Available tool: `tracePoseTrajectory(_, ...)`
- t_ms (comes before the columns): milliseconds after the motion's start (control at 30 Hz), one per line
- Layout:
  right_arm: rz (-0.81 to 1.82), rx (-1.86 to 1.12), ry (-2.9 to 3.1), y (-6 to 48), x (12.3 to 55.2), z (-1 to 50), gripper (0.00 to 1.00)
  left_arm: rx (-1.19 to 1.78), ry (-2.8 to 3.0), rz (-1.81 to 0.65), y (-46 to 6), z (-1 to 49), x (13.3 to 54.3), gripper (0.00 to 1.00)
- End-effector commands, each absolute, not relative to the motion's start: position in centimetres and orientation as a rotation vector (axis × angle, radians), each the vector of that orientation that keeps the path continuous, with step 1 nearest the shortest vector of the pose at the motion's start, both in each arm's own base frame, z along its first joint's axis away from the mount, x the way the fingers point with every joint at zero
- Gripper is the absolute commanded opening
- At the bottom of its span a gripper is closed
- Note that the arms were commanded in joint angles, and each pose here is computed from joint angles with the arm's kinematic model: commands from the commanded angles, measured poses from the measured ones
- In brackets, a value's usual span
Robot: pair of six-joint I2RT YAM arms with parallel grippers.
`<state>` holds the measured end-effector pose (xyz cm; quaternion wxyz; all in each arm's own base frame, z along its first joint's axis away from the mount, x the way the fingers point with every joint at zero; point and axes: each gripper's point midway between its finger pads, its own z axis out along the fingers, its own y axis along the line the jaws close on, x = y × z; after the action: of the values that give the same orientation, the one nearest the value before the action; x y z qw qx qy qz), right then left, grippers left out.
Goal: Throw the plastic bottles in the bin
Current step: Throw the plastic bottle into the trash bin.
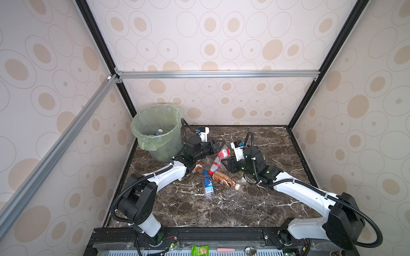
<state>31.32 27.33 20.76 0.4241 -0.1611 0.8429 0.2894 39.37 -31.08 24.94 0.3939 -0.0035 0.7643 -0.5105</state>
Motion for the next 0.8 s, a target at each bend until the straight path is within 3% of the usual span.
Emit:
tracePoseTrajectory(0, 0.741, -0.432, 2.076, 28.1, 31.1, 21.2, 0.53, 0.005, 1.908, -1.250, -30.9, 26.0, 40.3, 0.39)
tracePoseTrajectory(133, 0.738, -0.439, 2.083, 28.0, 31.0, 21.0, 0.53, 0.011, 1.909, -1.226, -30.7, 26.0, 40.4, 0.28)
tracePoseTrajectory(333, 0.718, -0.443, 2.087, 27.9, 31.1, 20.9, 0.57, 0.017, 1.921, -1.186, -30.5, 26.0, 40.7, 0.21)
tracePoseTrajectory(767, 0.623, -0.438, 2.049, 26.8, 31.9, 23.7, 0.78, 0.037, 1.958, -1.036, -29.4, 28.8, 44.0, 0.24)
